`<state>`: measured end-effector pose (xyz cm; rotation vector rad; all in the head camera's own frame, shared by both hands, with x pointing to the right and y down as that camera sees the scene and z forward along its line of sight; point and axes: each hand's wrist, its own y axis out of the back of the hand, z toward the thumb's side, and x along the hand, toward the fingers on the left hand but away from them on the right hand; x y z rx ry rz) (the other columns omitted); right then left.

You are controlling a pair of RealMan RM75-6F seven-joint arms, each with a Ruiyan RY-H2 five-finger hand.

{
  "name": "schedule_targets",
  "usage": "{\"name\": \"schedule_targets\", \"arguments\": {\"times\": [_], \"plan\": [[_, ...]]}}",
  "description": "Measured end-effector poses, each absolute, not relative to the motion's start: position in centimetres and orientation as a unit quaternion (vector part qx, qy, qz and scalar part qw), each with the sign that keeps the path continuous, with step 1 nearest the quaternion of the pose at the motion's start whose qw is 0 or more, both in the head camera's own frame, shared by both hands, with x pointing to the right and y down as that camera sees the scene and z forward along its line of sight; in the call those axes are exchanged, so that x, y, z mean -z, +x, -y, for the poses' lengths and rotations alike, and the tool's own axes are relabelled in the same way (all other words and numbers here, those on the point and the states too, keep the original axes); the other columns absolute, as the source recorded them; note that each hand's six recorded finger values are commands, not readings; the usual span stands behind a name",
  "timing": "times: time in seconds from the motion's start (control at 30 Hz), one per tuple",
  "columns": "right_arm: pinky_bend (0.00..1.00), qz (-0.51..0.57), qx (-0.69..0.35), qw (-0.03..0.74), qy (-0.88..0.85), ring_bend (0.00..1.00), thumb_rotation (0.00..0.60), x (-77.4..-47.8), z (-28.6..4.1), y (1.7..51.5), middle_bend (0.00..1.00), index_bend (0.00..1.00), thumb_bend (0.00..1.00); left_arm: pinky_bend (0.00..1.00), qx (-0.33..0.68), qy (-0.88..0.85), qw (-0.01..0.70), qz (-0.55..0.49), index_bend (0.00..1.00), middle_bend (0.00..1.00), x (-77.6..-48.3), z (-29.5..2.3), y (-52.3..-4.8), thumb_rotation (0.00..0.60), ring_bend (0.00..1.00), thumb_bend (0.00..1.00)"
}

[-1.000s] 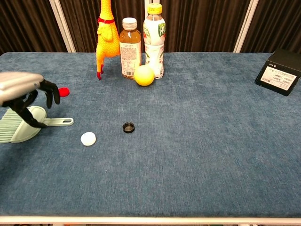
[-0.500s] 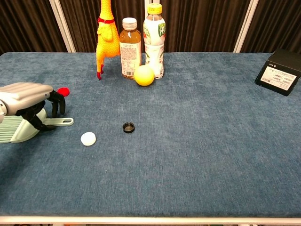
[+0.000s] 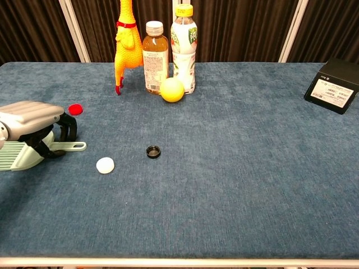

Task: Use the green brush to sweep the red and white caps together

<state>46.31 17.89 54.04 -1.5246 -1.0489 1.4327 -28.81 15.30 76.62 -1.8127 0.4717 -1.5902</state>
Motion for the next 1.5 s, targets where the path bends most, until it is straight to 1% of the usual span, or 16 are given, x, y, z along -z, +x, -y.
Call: {"name": "schedule_targets", "arguments": {"times": [0.17,0.3,0.47,0.77,0.87,0.97,1.13,1.37,1.5], "plan": [[0.00,0.413,-0.564,0.390,-0.600,0.00,0.600,-54.0,-17.9,46.3,0.06,0.00,0.14,0.84,0.613,-0.689,0.347,-0.172,0.43,0.48,-76.6,-15.3,-29.0,0.600,0.77,0.32],[0.00,0.415,-0.563,0.389,-0.600,0.00,0.600,-54.0,-18.0,46.4,0.06,0.00,0.14,0.84,0.611,-0.687,0.354,-0.169,0.49,0.51,-76.6,-15.3,-29.0,0.600,0.77,0.38],[0.00,0.418,-0.561,0.389,-0.599,0.00,0.600,-53.8,-18.1,46.5,0.06,0.00,0.14,0.84,0.599,-0.694,0.356,-0.181,0.51,0.53,-76.1,-15.2,-28.9,0.600,0.77,0.41],[0.01,0.425,-0.557,0.392,-0.597,0.00,0.600,-53.3,-18.3,46.7,0.07,0.00,0.14,0.84,0.549,-0.707,0.386,-0.224,0.51,0.55,-73.1,-13.8,-29.9,0.600,0.76,0.42],[0.01,0.427,-0.554,0.391,-0.598,0.00,0.600,-53.2,-18.3,46.7,0.07,0.00,0.15,0.84,0.534,-0.714,0.388,-0.233,0.51,0.55,-72.4,-13.1,-30.3,0.600,0.75,0.42],[0.01,0.428,-0.551,0.392,-0.600,0.00,0.600,-53.0,-18.3,46.7,0.07,0.00,0.15,0.84,0.520,-0.725,0.380,-0.246,0.51,0.55,-72.0,-12.2,-30.6,0.600,0.73,0.43],[0.01,0.427,-0.551,0.396,-0.597,0.00,0.600,-52.4,-18.3,46.5,0.07,0.00,0.15,0.84,0.500,-0.732,0.381,-0.265,0.51,0.55,-72.1,-9.4,-31.7,0.600,0.66,0.43],[0.01,0.429,-0.554,0.400,-0.591,0.00,0.600,-51.7,-18.5,46.3,0.07,0.00,0.15,0.84,0.479,-0.737,0.371,-0.299,0.51,0.55,-73.2,-5.3,-33.3,0.600,0.66,0.44],[0.01,0.430,-0.556,0.398,-0.590,0.00,0.600,-51.4,-18.6,46.2,0.07,0.00,0.15,0.84,0.456,-0.750,0.343,-0.334,0.51,0.55,-73.8,-3.5,-33.7,0.600,0.64,0.45]]}}
